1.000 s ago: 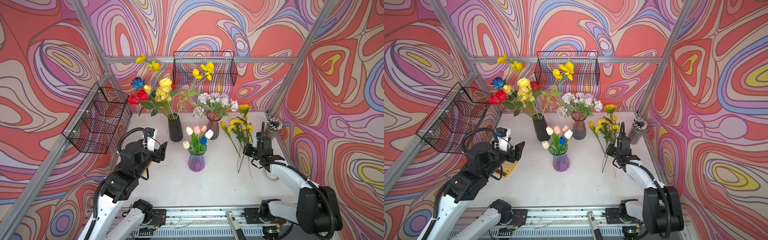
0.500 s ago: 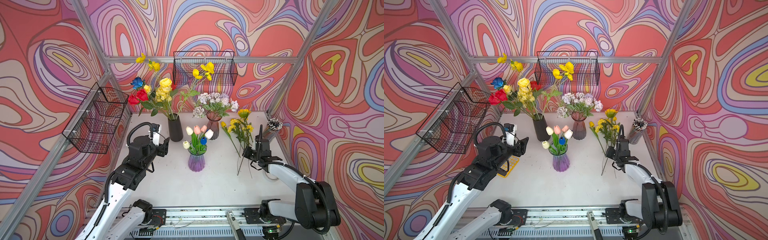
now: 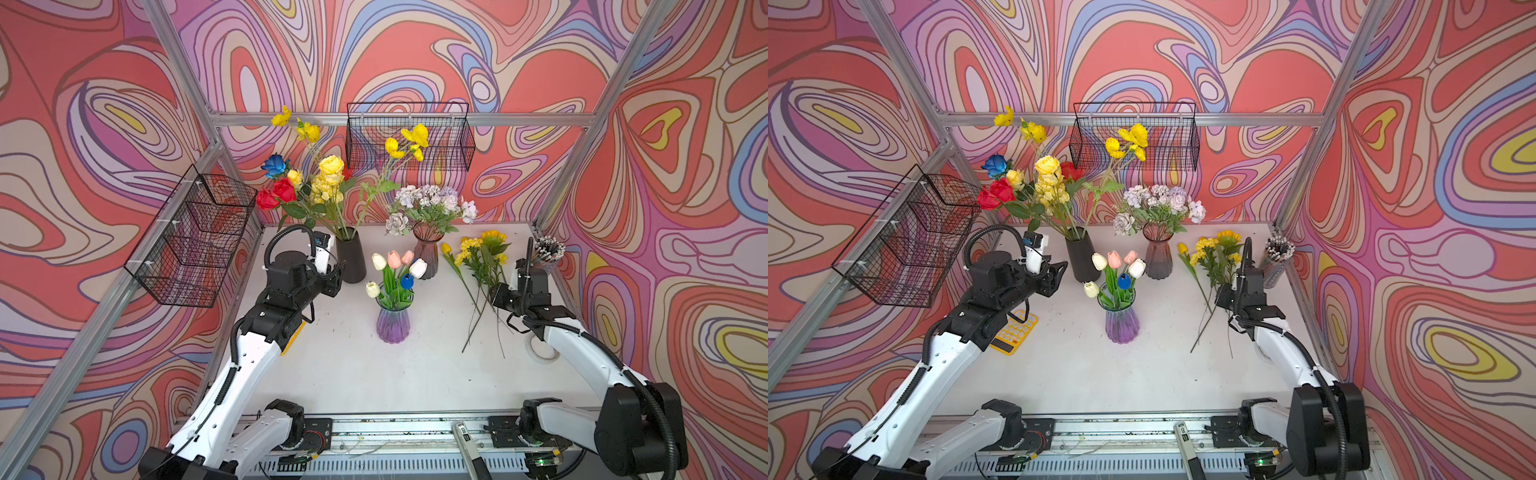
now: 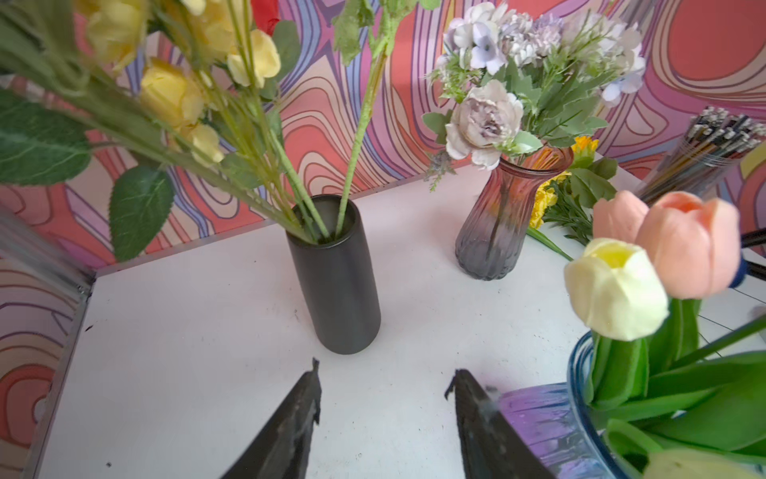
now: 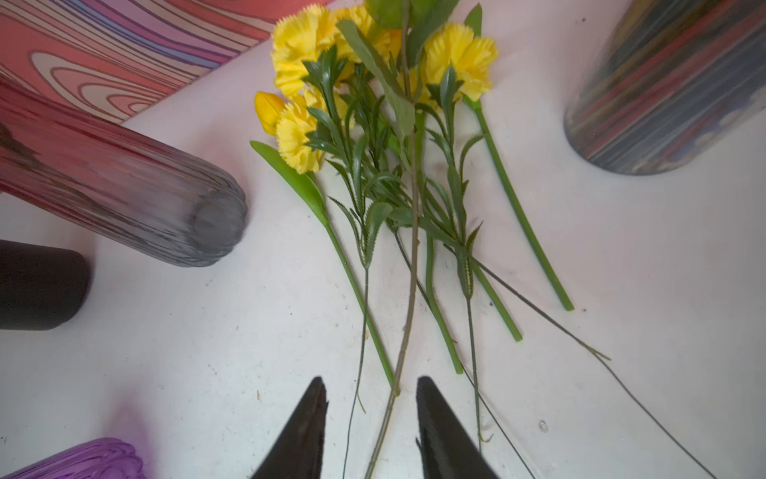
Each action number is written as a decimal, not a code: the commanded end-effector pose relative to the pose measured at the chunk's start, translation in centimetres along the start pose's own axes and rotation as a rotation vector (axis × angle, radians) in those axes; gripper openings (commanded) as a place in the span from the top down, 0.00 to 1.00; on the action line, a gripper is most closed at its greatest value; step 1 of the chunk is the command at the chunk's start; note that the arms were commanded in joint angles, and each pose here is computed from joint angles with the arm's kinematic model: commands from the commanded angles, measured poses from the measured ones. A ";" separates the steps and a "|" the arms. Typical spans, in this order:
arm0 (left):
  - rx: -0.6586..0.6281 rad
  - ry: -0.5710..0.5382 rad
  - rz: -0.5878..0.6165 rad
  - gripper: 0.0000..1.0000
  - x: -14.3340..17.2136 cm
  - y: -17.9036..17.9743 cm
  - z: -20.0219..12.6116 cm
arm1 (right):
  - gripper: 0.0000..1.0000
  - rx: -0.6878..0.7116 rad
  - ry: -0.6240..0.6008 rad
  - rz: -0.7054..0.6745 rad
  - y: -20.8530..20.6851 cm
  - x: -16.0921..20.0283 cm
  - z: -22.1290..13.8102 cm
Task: Pick out yellow flowers from the vase
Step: Place the flower at the center of the board, then pick up the flower from the vase, then place the flower at the center of the board.
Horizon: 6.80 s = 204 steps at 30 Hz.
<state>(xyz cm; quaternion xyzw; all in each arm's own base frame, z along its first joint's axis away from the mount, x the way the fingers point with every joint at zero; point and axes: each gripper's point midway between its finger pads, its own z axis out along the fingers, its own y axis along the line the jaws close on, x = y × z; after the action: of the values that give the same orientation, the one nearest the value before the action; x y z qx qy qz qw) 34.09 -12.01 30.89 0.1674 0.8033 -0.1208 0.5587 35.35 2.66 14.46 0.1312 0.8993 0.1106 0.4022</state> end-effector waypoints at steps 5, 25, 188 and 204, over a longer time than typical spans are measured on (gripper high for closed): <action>0.090 -0.060 0.107 0.51 -4.9 -0.8 3.4 | 0.56 -0.072 -0.055 -0.103 2.3 -3.1 -3.2; 0.017 -0.060 0.242 0.48 -5.3 1.8 14.8 | 0.53 -0.307 -0.103 -0.076 6.7 -4.6 -6.5; 0.943 -0.423 -0.142 1.00 -19.2 -20.9 -1.4 | 0.55 -1.004 -0.268 -0.594 25.0 -5.3 -18.3; 1.063 -0.394 -0.194 1.00 -19.5 -21.9 -2.7 | 0.70 -1.100 -0.176 -0.570 25.5 -3.2 -17.9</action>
<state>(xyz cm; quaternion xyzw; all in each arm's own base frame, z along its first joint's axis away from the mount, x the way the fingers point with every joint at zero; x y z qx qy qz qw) 30.72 -33.93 48.16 0.3130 0.5569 -0.5689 0.5180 28.54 23.10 36.77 -0.3156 0.6816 0.4081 0.5189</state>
